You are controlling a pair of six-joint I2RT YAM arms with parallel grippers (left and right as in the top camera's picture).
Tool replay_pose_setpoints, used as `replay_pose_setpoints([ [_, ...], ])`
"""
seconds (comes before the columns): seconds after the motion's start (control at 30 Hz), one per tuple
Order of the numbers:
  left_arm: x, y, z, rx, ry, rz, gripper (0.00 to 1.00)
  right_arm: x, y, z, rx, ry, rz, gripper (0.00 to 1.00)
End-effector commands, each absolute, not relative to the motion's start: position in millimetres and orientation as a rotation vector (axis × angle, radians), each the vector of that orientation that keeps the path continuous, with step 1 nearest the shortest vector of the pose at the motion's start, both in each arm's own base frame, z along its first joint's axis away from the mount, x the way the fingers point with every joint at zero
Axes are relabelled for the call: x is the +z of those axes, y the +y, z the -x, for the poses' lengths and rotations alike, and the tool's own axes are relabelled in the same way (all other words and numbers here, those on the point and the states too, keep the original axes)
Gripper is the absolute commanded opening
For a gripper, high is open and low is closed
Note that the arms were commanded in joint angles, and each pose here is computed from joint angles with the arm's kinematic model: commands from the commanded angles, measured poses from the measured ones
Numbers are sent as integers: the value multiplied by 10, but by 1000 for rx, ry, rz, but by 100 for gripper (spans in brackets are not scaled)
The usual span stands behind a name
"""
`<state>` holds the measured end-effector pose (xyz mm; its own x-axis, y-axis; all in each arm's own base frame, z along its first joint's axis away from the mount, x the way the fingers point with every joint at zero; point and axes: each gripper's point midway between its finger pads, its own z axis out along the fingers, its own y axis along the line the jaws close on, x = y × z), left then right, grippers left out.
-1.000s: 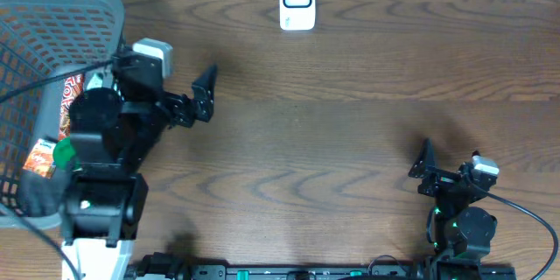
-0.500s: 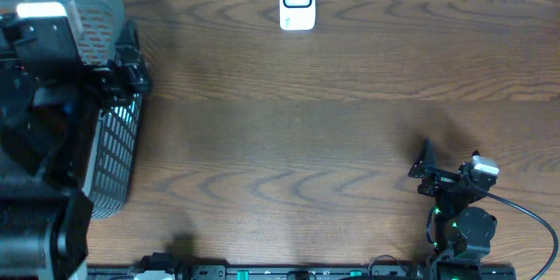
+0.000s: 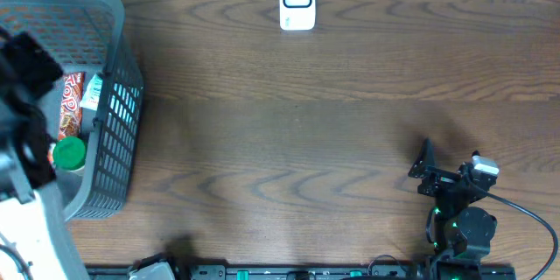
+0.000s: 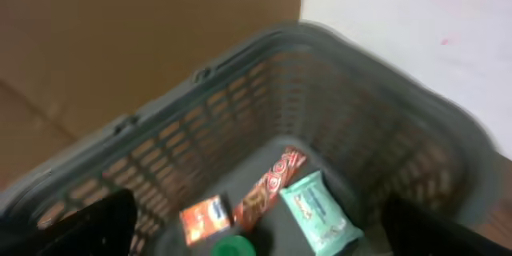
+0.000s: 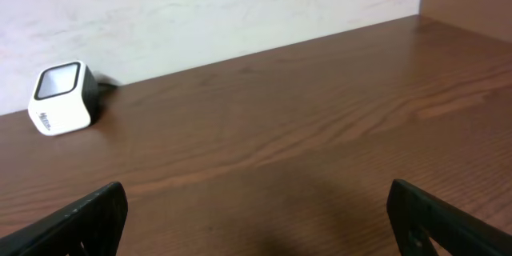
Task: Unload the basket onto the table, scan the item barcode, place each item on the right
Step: 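Reach the left gripper into the basket and grasp the green-lidded can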
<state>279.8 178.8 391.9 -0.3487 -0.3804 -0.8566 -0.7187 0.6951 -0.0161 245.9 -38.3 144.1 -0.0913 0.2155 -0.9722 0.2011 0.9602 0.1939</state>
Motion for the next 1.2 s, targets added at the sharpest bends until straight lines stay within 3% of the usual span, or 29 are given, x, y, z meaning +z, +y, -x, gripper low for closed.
replay_pose_setpoints([
  [0.0,3538,2050,-2907,251,2025,1037,98,1434,-399,-2454,-2,1674,-316,99],
  [0.17,2800,2363,-2860,270,2228,1223,98,1434,-399,-2454,-2,1674,-316,99],
  [0.53,1447,2276,-2722,194,2700,1496,98,1434,-399,-2454,-2,1674,-316,99],
  [1.17,588,2038,-2409,170,2792,1639,98,1434,-399,-2454,-2,1674,-316,99],
])
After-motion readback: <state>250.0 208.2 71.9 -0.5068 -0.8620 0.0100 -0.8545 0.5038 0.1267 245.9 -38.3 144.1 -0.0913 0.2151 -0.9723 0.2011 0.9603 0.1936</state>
